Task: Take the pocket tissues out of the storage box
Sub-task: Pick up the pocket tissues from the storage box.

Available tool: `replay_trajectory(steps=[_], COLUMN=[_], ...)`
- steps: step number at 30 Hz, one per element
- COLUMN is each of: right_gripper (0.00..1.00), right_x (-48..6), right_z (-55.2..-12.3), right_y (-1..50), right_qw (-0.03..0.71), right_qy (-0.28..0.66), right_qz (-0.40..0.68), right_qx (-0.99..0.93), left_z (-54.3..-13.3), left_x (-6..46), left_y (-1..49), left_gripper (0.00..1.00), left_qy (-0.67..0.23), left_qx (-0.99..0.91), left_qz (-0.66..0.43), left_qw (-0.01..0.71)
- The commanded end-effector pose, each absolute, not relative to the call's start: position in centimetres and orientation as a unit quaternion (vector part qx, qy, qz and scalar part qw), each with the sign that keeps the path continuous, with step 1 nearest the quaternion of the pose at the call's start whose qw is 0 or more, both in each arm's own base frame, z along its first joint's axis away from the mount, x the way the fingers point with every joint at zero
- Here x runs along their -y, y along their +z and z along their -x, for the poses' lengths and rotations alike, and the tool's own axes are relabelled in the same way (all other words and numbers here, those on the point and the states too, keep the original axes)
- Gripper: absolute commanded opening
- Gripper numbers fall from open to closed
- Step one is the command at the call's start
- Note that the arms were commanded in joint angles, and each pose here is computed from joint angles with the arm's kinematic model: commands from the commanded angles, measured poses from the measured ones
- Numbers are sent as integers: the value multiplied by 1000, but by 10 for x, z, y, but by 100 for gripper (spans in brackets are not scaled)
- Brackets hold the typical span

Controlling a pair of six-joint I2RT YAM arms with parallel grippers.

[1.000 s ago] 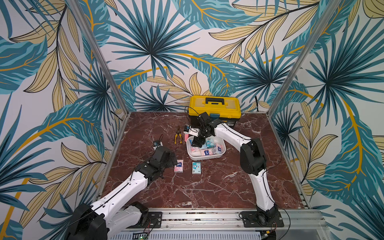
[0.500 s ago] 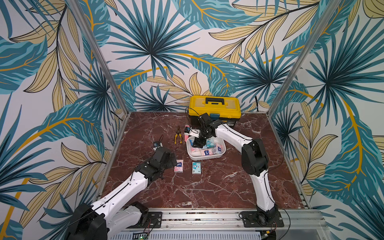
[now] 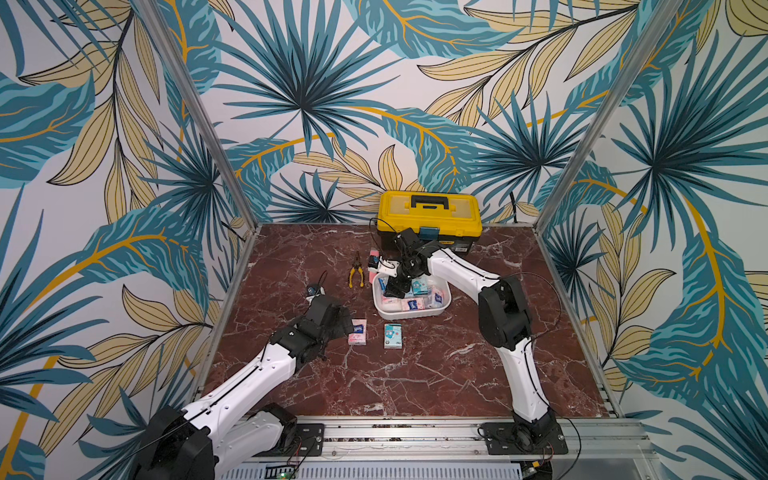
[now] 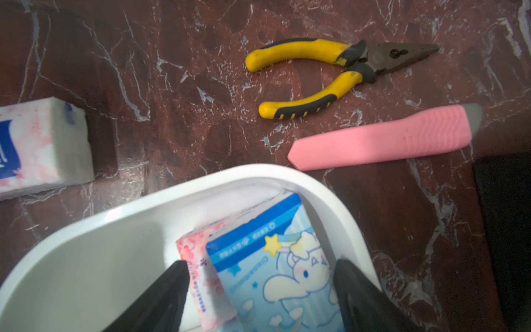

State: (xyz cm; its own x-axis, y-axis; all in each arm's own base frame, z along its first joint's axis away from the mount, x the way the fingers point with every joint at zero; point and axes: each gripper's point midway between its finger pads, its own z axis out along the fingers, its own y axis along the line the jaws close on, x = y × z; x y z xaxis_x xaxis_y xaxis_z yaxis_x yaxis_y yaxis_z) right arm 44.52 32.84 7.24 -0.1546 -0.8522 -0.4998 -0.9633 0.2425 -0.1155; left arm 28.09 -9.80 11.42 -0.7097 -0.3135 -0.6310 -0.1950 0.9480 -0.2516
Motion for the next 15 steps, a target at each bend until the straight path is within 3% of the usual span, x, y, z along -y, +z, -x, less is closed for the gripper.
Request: replay_trajectory(steps=[1, 7, 15], right_gripper=[85, 82, 70], right_x=[-325, -318, -310], right_z=[-435, -429, -434], right_y=[52, 49, 46], right_qw=[206, 190, 185], right_qy=[122, 116, 90], right_qz=[603, 603, 593], right_qx=[-761, -766, -779], left_z=[-277, -279, -281], left_x=[90, 89, 90], left_y=[112, 113, 114], left_gripper=[100, 100, 100], left_qy=[-74, -71, -69], left_qx=[-919, -917, -917], left_qz=[148, 148, 142], left_qw=[358, 363, 366])
